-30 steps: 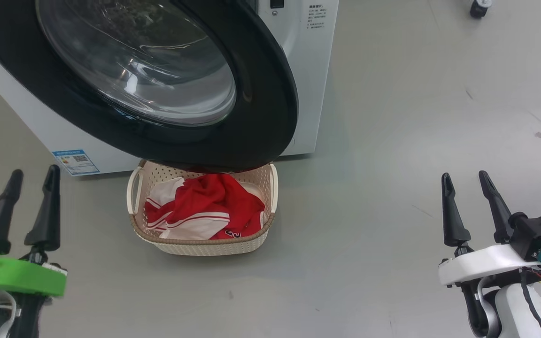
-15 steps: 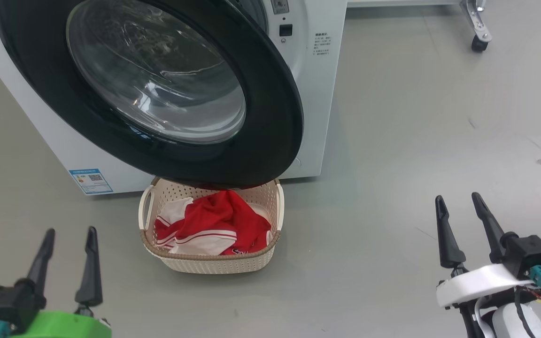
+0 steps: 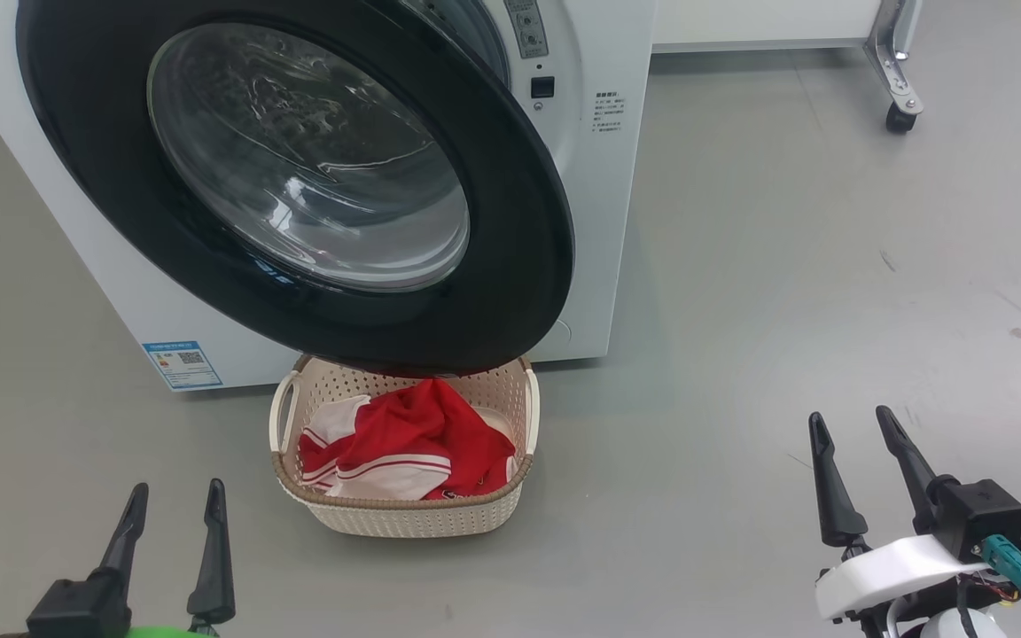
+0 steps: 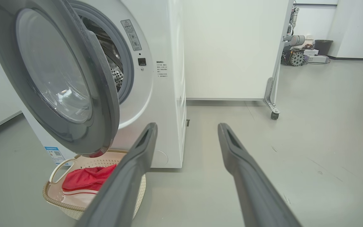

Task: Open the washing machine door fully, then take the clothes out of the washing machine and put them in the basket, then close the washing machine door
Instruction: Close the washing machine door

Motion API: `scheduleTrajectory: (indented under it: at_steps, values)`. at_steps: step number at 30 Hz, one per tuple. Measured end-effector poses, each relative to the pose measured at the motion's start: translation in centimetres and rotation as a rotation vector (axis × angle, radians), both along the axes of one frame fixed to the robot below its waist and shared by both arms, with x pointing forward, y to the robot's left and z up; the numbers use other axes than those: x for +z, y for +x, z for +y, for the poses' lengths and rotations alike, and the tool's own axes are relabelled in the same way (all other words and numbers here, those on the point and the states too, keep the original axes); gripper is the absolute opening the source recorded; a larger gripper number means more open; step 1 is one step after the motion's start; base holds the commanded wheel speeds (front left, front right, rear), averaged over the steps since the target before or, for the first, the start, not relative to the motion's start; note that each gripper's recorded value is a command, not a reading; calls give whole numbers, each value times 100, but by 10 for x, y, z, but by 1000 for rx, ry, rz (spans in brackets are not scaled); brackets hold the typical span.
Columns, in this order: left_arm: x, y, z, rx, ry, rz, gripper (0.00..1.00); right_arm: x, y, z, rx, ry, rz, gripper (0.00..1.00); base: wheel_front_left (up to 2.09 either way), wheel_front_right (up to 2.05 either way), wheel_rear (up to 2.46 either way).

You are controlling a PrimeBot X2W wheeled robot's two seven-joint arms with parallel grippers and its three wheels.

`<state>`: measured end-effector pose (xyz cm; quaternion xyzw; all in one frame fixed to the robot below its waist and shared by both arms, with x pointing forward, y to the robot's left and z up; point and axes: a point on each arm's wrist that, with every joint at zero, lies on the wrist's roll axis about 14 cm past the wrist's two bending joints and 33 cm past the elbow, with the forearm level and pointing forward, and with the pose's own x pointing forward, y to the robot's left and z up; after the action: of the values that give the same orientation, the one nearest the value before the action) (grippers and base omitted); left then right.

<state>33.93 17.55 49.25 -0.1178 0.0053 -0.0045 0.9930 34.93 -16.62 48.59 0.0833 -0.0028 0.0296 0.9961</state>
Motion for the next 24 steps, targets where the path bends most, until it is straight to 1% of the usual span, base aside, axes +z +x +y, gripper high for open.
scheduleTrajectory:
  at_steps: [23,24]
  values:
    - [-1,-1,-3,18,13,-7,100,-1,-5,3,0,-2,3,100,0,0,0]
    - [-1,-1,-3,19,12,-6,100,-1,-5,3,0,-2,2,63,0,0,0]
